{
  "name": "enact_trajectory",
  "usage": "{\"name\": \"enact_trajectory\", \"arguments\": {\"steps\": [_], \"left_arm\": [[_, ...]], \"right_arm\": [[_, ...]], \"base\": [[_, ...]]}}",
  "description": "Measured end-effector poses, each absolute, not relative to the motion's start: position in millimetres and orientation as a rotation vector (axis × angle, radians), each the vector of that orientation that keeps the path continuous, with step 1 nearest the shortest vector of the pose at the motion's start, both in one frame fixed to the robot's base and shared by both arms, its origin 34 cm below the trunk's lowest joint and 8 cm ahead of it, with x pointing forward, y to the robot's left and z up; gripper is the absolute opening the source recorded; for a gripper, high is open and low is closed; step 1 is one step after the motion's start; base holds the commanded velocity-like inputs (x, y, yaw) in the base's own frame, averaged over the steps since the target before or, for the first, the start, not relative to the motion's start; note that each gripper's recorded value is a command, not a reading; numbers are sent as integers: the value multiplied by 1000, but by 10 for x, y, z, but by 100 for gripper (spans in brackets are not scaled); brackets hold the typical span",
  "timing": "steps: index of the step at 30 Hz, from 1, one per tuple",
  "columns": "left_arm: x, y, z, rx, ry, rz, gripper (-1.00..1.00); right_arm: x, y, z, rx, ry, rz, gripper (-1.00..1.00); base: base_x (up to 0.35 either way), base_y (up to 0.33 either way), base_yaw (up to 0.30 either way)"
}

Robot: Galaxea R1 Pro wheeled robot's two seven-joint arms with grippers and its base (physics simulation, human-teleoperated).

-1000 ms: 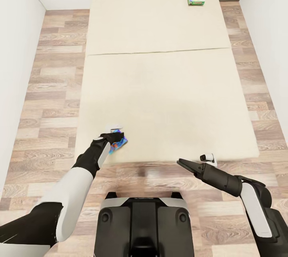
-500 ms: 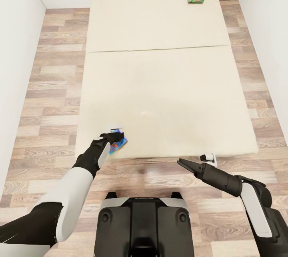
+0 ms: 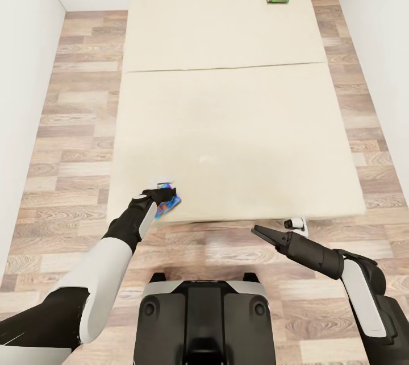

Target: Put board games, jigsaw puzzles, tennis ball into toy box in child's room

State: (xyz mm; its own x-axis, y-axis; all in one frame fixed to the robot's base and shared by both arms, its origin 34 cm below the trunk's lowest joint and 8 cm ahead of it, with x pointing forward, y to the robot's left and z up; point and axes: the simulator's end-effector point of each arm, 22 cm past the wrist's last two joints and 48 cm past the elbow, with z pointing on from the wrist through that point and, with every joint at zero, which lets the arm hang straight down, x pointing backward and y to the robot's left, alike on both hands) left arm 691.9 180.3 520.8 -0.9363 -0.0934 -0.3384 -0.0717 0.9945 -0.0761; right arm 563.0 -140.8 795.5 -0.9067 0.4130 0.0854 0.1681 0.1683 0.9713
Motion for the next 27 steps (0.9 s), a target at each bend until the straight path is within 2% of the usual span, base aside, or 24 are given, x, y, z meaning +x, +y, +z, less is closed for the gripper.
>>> {"name": "enact_trajectory", "arguments": {"steps": [27], "left_arm": [[6920, 1800, 5211, -117, 2788, -89, 100]], "right_arm": [[5629, -1407, 7957, 567, 2241, 1821, 100]], "base": [[-70, 0, 0]]}}
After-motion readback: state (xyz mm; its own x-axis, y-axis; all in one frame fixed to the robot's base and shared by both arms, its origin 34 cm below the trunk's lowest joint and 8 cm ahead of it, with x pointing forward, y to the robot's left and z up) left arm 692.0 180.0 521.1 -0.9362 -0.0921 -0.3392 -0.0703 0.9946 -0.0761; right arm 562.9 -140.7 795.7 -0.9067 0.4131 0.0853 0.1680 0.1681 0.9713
